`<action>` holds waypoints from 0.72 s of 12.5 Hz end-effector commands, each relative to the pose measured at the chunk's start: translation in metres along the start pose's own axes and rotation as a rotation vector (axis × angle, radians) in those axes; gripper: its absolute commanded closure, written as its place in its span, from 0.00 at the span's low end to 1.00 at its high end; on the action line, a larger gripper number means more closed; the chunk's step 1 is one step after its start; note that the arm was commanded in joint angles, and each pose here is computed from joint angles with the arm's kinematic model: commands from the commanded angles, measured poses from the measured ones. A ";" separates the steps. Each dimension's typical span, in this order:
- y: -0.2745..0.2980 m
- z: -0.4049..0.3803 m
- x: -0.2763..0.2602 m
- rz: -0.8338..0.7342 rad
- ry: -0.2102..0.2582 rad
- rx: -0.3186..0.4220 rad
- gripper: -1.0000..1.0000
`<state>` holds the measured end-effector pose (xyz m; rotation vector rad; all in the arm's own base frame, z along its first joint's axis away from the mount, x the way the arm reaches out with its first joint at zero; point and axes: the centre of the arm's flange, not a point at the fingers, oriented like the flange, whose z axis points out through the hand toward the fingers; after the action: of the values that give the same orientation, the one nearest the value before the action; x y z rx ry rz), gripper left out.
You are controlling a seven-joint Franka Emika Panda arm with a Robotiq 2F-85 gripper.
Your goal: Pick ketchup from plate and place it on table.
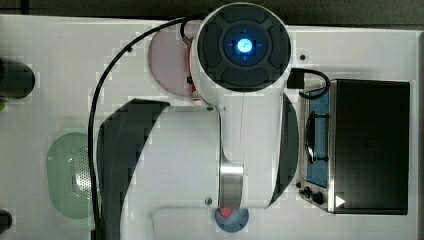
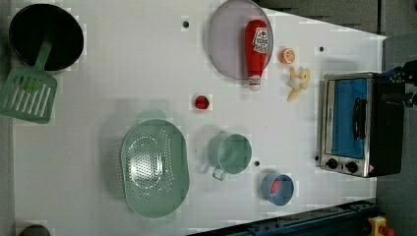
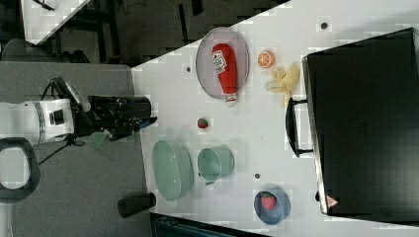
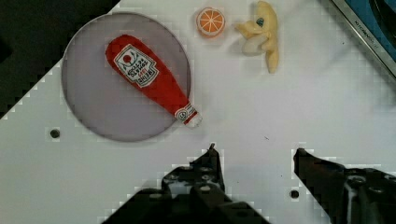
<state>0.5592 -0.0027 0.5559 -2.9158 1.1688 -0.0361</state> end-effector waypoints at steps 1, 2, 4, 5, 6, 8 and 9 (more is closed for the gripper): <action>0.042 0.000 -0.022 0.042 -0.070 -0.029 0.21; 0.040 0.005 -0.021 0.039 -0.074 -0.032 0.10; 0.029 0.021 -0.014 0.017 -0.074 -0.029 0.00; 0.020 0.034 -0.010 -0.002 -0.068 -0.022 0.00; 0.010 0.048 -0.005 -0.020 -0.062 -0.013 0.00; -0.013 0.081 0.004 -0.061 -0.048 0.007 0.00; -0.025 0.099 0.007 -0.081 -0.037 0.022 0.00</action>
<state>0.5833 0.0044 0.4783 -2.8814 1.1312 -0.0472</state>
